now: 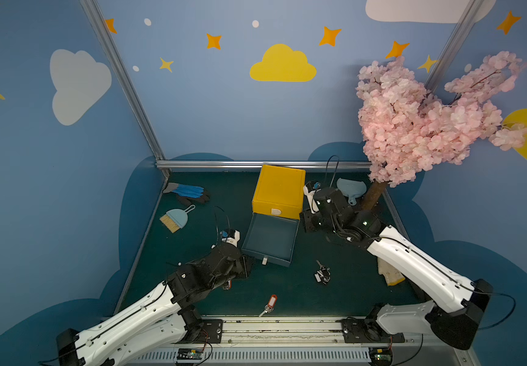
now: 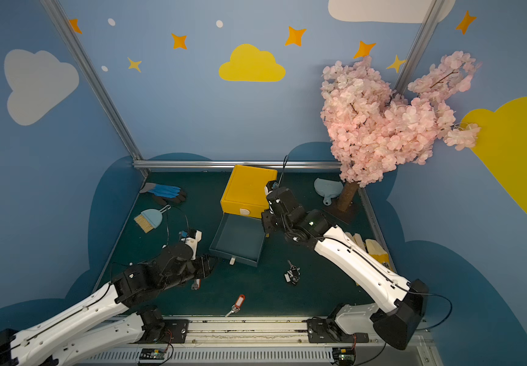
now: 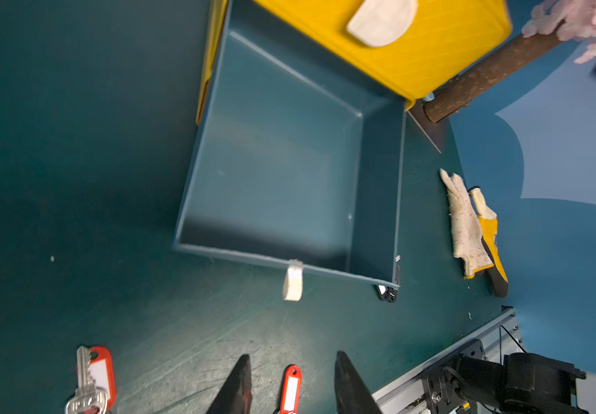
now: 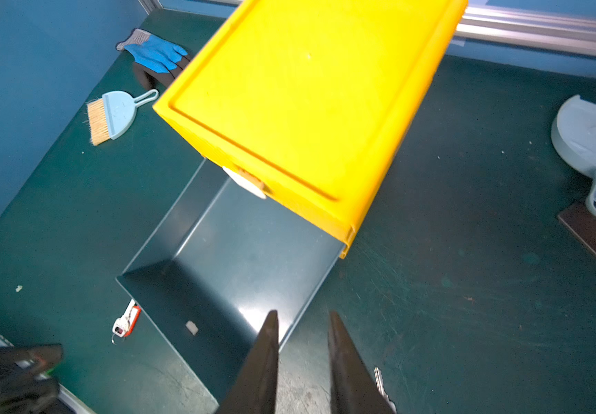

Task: Take the keys out of the drawer
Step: Place the key at the center of the board, then close the drawer in the storage box, then open the drawer in the storage box.

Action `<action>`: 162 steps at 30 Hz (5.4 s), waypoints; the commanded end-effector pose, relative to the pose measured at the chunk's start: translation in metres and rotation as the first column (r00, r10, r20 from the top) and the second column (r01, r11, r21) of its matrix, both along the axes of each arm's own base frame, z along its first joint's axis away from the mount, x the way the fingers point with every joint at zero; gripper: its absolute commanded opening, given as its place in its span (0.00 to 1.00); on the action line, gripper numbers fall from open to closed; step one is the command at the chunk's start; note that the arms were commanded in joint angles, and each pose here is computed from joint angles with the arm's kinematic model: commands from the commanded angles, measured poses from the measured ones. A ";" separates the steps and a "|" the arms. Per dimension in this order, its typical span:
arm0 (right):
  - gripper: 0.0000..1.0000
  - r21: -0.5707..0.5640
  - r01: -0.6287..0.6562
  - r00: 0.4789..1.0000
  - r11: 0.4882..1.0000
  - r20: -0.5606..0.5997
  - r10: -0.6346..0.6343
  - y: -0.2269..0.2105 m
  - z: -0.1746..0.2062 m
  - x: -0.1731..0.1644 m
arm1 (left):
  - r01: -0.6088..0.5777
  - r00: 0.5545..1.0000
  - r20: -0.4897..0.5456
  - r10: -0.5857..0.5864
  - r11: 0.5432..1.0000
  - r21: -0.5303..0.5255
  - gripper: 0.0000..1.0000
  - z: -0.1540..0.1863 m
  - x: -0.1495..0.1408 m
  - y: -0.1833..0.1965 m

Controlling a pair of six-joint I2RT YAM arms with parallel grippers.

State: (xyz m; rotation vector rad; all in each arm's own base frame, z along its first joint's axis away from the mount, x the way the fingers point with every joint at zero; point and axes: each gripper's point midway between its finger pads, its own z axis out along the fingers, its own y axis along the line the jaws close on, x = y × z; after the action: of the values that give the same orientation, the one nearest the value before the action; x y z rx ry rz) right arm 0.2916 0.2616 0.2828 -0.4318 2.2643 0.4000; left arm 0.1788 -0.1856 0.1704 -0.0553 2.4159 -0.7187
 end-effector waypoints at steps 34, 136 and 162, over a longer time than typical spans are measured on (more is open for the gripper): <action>0.20 0.200 0.146 0.874 0.969 -0.485 -0.031 0.029 -0.072 0.081 | -0.179 0.971 0.095 0.220 0.931 -0.318 0.41 -0.015 0.074 -0.059; 0.03 0.204 0.148 0.825 0.968 -0.565 -0.007 0.002 -0.107 0.111 | -0.683 0.722 -0.498 0.481 0.614 -0.396 0.42 -0.107 0.195 -0.103; 0.02 0.230 0.149 0.767 0.962 -0.641 0.034 -0.001 -0.126 0.104 | -0.774 0.571 -0.573 0.588 0.619 -0.137 0.37 -0.139 0.148 -0.073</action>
State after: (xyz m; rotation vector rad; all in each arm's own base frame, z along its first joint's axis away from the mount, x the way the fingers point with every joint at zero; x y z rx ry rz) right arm 0.4177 0.2839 0.2347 -0.1939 2.5213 1.0825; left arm 0.3526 -0.2735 0.0530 -1.3901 2.2257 -0.9604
